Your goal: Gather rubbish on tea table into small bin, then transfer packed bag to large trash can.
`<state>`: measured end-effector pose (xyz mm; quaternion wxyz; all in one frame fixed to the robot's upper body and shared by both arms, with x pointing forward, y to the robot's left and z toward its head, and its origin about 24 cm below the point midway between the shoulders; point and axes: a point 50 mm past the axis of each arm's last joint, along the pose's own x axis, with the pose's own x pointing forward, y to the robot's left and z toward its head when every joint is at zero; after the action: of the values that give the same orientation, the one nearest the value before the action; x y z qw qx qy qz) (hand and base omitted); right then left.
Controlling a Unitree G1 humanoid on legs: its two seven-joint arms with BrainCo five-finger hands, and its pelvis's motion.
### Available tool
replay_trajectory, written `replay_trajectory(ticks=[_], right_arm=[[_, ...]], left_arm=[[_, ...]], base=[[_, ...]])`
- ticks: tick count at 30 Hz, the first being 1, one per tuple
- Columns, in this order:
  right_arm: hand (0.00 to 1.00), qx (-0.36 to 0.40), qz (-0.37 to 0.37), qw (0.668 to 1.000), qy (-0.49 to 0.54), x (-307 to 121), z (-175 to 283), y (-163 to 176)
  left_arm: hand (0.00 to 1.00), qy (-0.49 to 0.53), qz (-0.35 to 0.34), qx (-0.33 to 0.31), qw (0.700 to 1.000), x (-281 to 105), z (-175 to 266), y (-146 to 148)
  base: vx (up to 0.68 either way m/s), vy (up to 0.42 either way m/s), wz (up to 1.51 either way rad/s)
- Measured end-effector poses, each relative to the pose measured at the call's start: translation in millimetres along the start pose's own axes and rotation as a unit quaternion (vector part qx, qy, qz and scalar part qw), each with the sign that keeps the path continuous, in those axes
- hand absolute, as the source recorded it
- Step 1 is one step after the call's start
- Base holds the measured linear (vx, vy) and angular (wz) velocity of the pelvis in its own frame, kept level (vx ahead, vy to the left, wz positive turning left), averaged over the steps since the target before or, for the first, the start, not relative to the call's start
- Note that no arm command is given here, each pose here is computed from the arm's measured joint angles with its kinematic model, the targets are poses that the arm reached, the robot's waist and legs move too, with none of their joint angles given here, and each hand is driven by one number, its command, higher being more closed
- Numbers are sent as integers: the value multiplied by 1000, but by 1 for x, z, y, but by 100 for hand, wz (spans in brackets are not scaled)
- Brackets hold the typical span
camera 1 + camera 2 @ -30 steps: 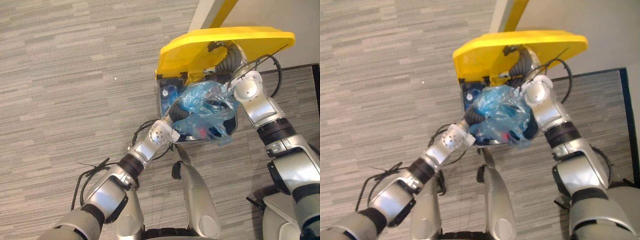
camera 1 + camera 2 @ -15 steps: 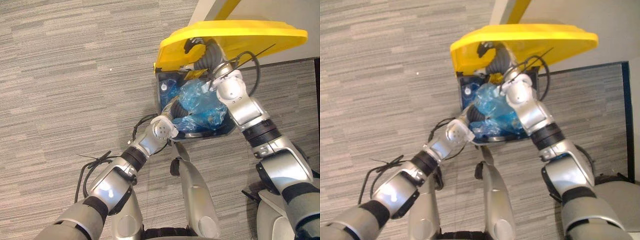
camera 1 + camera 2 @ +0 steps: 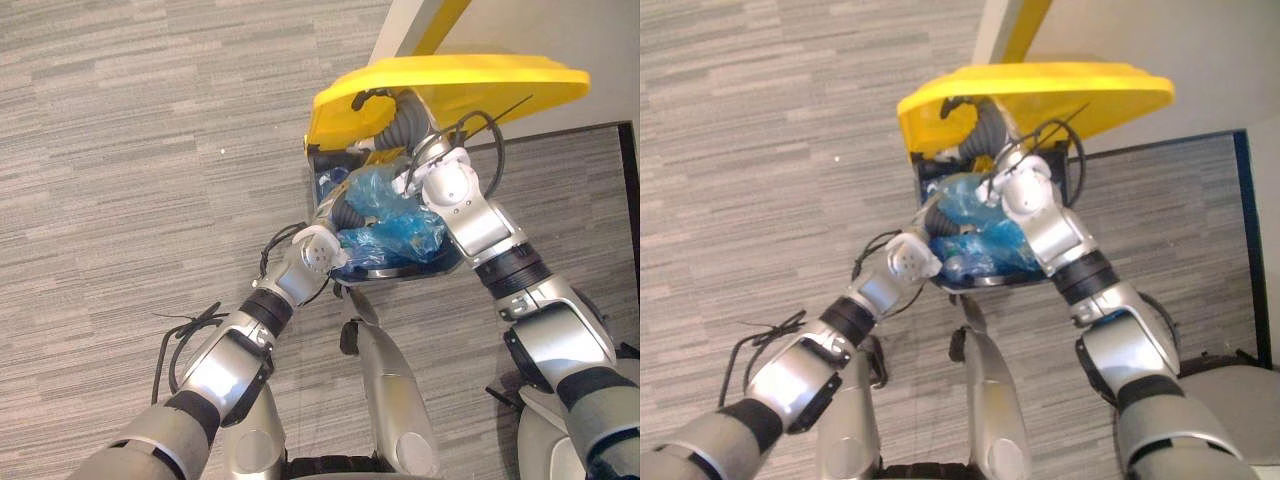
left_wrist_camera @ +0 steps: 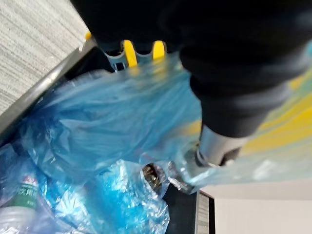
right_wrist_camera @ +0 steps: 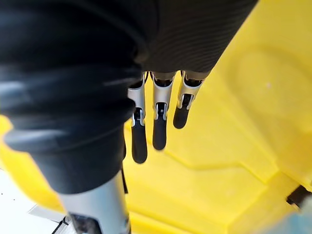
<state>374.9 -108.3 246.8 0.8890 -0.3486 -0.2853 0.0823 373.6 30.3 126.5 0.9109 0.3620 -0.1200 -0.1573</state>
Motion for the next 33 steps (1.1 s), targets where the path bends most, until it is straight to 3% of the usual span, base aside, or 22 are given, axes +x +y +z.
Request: replay_trajectory(ticks=[9, 14, 19, 25, 29, 33], right_arm=[[0, 31, 24, 994, 102, -40, -53, 30], [0, 42, 10, 978, 203, -87, -100, 35], [0, 72, 4, 946, 315, -156, -140, 54], [0, 137, 23, 912, 387, -208, -147, 95], [0, 175, 34, 877, 446, -247, -148, 125], [0, 192, 56, 812, 548, -313, -152, 154]], left_arm=[[0, 26, 22, -58, 998, -34, -42, 8], [0, 87, 73, -139, 984, -79, -89, 13], [0, 234, 115, -237, 936, -163, -157, -8], [0, 390, 101, -256, 879, -243, -204, -42], [0, 468, 76, -275, 836, -277, -216, -73], [0, 510, 77, -298, 803, -295, -215, -94]], base=[[-9, -10, 5], [-12, -30, 20], [-4, 0, 17], [-15, 13, 2], [-61, 30, -19], [-81, -9, -17]])
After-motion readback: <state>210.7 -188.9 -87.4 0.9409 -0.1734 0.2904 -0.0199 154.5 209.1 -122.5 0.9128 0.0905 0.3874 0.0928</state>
